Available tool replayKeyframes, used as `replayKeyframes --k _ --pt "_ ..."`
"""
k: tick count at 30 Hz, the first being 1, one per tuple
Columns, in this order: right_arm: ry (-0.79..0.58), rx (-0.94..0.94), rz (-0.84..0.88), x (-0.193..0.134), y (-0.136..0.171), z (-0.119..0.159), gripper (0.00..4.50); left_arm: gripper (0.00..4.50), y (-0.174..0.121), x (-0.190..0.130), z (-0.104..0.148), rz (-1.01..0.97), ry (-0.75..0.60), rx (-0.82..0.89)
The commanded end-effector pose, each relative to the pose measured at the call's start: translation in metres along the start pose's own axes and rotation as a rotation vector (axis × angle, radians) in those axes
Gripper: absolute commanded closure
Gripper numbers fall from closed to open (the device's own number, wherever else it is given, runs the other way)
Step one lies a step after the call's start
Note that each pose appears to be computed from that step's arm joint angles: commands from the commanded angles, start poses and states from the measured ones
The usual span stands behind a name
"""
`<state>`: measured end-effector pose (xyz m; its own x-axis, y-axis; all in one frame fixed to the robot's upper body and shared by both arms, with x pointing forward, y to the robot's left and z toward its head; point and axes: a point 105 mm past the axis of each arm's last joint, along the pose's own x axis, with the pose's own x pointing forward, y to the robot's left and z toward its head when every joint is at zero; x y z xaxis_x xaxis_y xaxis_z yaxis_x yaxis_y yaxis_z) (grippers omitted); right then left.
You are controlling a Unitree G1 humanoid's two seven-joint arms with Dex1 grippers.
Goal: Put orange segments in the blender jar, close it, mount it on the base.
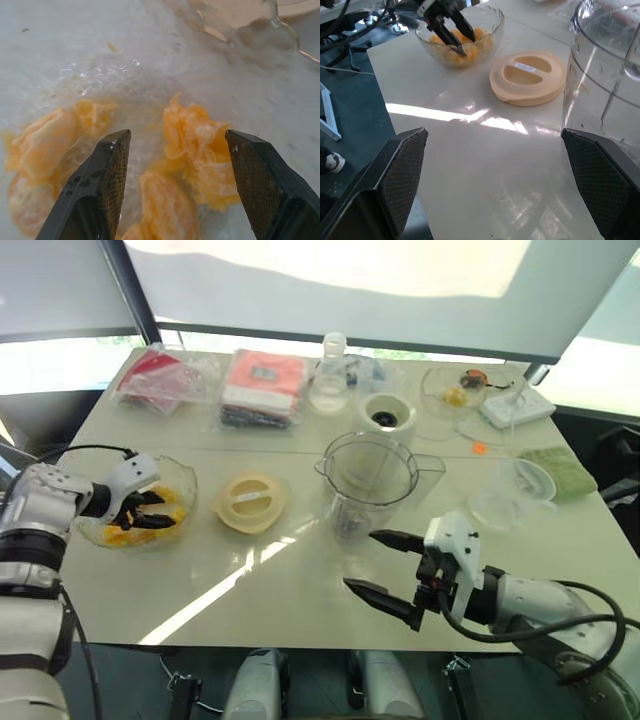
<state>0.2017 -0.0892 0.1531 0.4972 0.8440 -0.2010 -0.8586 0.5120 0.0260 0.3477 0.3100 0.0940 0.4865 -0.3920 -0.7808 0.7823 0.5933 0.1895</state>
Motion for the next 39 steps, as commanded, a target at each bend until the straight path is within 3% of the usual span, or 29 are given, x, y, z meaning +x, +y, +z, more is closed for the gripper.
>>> replayKeyframes --k 1,12,18,19,28,35,39 --pt "-0.028 -0.033 0.019 -0.001 0.009 0.01 0.0 1.38 0.006 -0.004 0.003 0.017 0.007 0.032" --pt "0.013 -0.058 0.012 -0.005 0.002 0.009 0.0 1.38 -0.003 0.021 -0.011 0.014 0.062 0.018" --pt "0.013 -0.065 -0.006 -0.001 -0.001 0.009 0.0 4.24 -0.005 0.027 -0.011 0.005 0.073 0.003" --pt "0.012 -0.065 -0.009 -0.001 -0.001 0.009 0.0 4.47 -0.005 0.027 -0.011 0.005 0.07 0.0" --pt "0.014 -0.065 -0.029 -0.001 -0.004 0.006 0.0 4.47 0.006 -0.008 0.002 -0.002 -0.023 -0.05" --pt "0.018 -0.067 -0.037 -0.002 -0.009 0.004 0.0 4.47 0.014 -0.084 0.042 -0.012 -0.177 -0.02" --pt "0.021 -0.067 -0.051 -0.003 -0.014 0.003 0.0 4.47 0.007 -0.108 0.06 -0.029 -0.231 0.015"
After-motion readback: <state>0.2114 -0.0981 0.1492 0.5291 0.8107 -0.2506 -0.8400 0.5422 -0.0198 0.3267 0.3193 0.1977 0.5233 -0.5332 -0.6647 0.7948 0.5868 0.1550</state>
